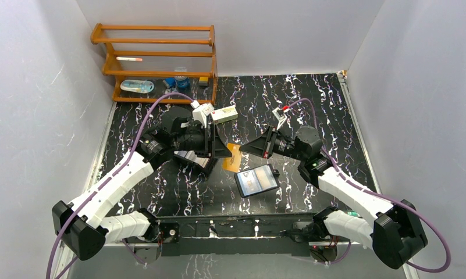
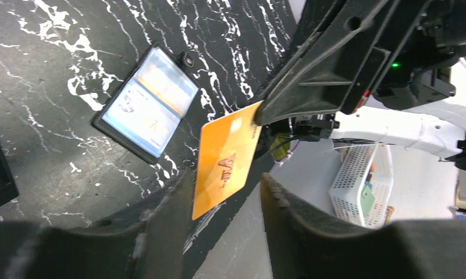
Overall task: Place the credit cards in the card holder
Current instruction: Pick up the credit card from the storage box, then insert the credit card into the card holder.
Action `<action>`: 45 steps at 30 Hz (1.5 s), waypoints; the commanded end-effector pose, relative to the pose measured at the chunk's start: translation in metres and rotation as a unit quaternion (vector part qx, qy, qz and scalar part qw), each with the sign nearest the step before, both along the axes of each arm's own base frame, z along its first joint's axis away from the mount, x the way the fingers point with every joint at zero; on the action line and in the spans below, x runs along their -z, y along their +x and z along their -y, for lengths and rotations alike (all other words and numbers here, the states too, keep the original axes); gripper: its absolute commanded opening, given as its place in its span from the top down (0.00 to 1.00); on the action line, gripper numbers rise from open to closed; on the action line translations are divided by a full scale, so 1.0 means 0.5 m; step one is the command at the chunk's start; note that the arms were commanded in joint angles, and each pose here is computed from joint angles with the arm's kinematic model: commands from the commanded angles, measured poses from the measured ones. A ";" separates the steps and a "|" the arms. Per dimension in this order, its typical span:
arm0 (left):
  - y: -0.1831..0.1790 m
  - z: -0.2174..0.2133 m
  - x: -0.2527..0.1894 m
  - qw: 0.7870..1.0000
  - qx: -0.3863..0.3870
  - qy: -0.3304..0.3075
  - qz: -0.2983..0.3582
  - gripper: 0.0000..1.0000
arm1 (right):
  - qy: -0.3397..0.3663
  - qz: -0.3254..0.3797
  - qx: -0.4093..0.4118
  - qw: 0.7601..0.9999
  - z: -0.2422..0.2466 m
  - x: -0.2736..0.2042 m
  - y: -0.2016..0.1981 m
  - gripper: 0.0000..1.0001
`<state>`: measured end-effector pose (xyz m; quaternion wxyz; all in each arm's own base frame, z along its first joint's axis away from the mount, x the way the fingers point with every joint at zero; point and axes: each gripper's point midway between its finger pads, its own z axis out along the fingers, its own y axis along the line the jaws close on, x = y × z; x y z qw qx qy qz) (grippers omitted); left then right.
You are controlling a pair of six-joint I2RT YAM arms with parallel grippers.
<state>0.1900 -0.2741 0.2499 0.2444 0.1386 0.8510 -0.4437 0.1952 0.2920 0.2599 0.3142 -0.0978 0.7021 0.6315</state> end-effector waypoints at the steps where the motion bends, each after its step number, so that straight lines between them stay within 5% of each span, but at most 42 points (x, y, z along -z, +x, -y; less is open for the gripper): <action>1: -0.018 0.022 -0.041 0.998 0.031 -0.052 0.004 0.63 | 0.031 0.034 -0.004 0.999 -0.003 -0.050 0.005 1.00; 6: -0.018 0.026 -0.030 0.998 0.036 -0.051 -0.002 0.70 | 0.037 0.028 -0.009 0.999 -0.007 -0.045 0.006 1.00; 10: -0.016 0.025 -0.009 0.999 0.033 -0.042 -0.009 0.56 | 0.045 0.025 -0.018 0.999 -0.009 -0.048 0.002 1.00; 14: -0.012 0.026 -0.007 0.999 0.032 -0.043 -0.005 0.55 | 0.047 0.024 -0.018 0.998 -0.010 -0.048 0.002 1.00; 18: -0.012 0.026 -0.009 0.998 0.031 -0.046 -0.001 0.68 | 0.051 0.019 -0.019 0.998 -0.011 -0.046 0.003 1.00; 21: -0.011 0.023 -0.010 0.999 0.024 -0.046 0.004 0.93 | 0.035 0.006 -0.008 0.999 -0.009 -0.027 0.011 0.98; 25: -0.003 0.019 0.012 0.999 0.002 -0.043 -0.006 1.00 | -0.039 -0.026 0.063 0.997 0.021 0.034 0.041 0.64; 28: 0.010 0.025 0.043 0.998 -0.027 -0.045 -0.035 1.00 | -0.129 -0.044 0.129 0.982 0.066 0.089 0.063 0.52; 38: 0.022 0.109 0.174 0.986 -0.086 -0.059 -0.127 1.00 | -0.360 -0.128 0.244 0.891 0.214 0.283 0.065 0.49; 45: 0.042 0.147 0.268 0.982 -0.111 -0.040 -0.146 1.00 | -0.412 -0.164 0.224 0.868 0.231 0.374 0.041 0.48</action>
